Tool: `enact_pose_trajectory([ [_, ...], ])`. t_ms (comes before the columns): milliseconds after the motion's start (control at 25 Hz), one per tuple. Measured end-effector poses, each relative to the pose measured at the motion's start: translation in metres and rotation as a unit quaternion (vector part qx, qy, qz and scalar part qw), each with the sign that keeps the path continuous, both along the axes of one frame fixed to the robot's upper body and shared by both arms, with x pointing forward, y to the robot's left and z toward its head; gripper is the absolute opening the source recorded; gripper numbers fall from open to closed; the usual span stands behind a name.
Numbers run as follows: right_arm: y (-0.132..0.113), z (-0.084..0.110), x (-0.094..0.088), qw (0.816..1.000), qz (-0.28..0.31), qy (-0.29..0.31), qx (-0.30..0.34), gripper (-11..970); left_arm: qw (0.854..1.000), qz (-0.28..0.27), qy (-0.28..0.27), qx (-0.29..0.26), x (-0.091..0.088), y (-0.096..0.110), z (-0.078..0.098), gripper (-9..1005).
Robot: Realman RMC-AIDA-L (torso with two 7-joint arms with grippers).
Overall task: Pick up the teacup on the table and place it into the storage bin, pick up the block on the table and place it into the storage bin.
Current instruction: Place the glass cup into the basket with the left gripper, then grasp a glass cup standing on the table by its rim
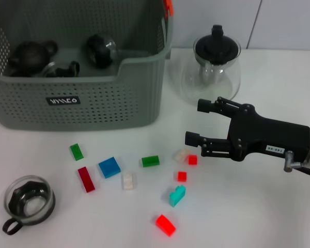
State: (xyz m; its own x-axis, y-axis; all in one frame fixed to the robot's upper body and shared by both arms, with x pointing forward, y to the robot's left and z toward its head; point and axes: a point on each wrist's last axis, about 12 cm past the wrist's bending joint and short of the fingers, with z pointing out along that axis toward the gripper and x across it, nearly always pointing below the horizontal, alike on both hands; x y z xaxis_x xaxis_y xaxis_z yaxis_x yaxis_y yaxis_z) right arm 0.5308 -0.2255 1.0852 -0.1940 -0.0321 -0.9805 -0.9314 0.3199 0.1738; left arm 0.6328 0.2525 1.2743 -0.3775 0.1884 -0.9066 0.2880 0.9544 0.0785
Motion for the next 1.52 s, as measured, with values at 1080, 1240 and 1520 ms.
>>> enact_pose_trajectory([
  [1080, -0.003, 0.003, 0.005, 1.0, -0.006, 0.015, 0.001, 944, 0.903, -0.35, 0.131, -0.212, -0.132, 0.136, -0.067, 769],
  [1240, -0.002, 0.002, 0.007, 1.0, -0.006, 0.018, -0.004, 943, 0.897, -0.358, 0.219, -0.139, -0.14, 0.129, -0.093, 905],
  [1520, 0.001, 0.002, 0.008, 1.0, -0.006, 0.019, -0.007, 943, 0.891, -0.329, 0.306, -0.066, -0.137, 0.121, -0.109, 903],
])
